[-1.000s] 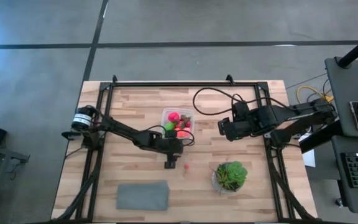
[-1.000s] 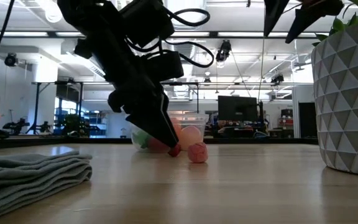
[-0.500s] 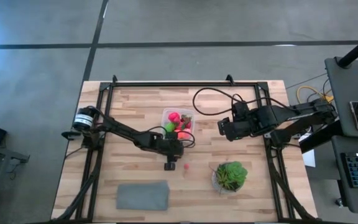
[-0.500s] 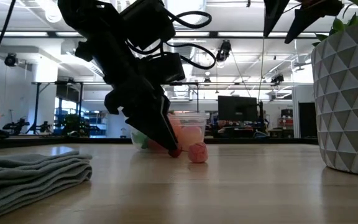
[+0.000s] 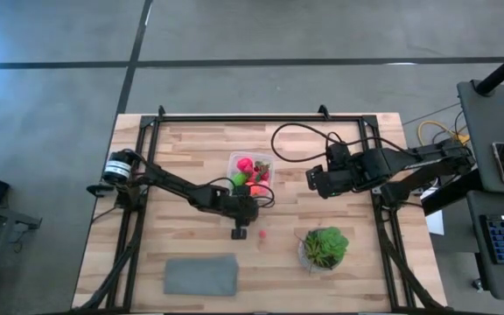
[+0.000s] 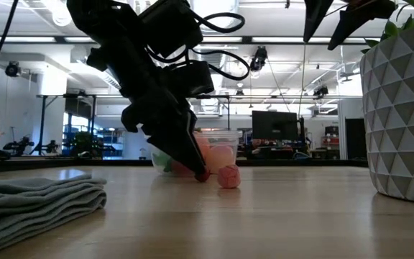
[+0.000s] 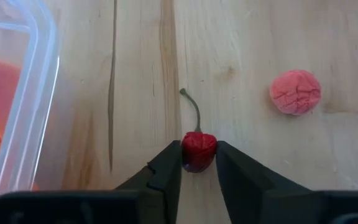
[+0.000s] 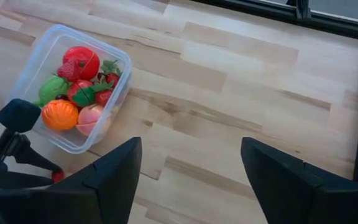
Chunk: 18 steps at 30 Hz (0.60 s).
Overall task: Pick and placing Produce into tupperware
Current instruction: Put the red cherry into the transparent bin
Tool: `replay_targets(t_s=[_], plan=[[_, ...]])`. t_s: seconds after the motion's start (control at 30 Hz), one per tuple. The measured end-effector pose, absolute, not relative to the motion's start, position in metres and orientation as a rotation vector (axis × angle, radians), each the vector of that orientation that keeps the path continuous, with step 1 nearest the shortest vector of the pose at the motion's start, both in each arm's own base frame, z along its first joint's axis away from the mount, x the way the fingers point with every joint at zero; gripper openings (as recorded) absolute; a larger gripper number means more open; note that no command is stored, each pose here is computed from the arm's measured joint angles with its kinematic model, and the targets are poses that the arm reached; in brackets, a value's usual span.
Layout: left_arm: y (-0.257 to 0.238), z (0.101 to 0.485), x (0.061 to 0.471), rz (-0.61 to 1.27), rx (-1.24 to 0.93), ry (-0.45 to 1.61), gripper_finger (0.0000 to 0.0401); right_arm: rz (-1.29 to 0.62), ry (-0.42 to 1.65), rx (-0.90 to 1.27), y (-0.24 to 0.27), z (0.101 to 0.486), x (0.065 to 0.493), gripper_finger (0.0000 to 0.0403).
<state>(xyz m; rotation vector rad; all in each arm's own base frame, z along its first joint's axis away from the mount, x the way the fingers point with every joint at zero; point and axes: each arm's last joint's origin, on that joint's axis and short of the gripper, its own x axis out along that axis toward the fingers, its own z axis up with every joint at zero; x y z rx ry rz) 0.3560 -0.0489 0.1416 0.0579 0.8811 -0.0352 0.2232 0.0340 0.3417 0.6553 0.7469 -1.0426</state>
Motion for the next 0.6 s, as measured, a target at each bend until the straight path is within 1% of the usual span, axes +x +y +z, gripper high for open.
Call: replay_targets(t_s=[0.13,0.23,0.47,0.6], plan=[[-0.049,0.142,0.356,-0.035,0.058,0.881,0.0052,-1.042,0.745,0.656,0.034,0.342,0.223,0.0269],[-0.049,0.142,0.356,-0.035,0.058,0.881,0.0039,-1.042,0.744,0.656,0.034,0.342,0.223,0.0268],[-0.050,0.144,0.356,-0.036,0.058,0.884,0.0034,-1.044,0.747,0.653,0.034,0.340,0.223,0.0264],[-0.052,0.164,0.360,-0.042,0.050,0.832,0.0034,-1.046,0.750,0.651,0.034,0.338,0.224,0.0269]])
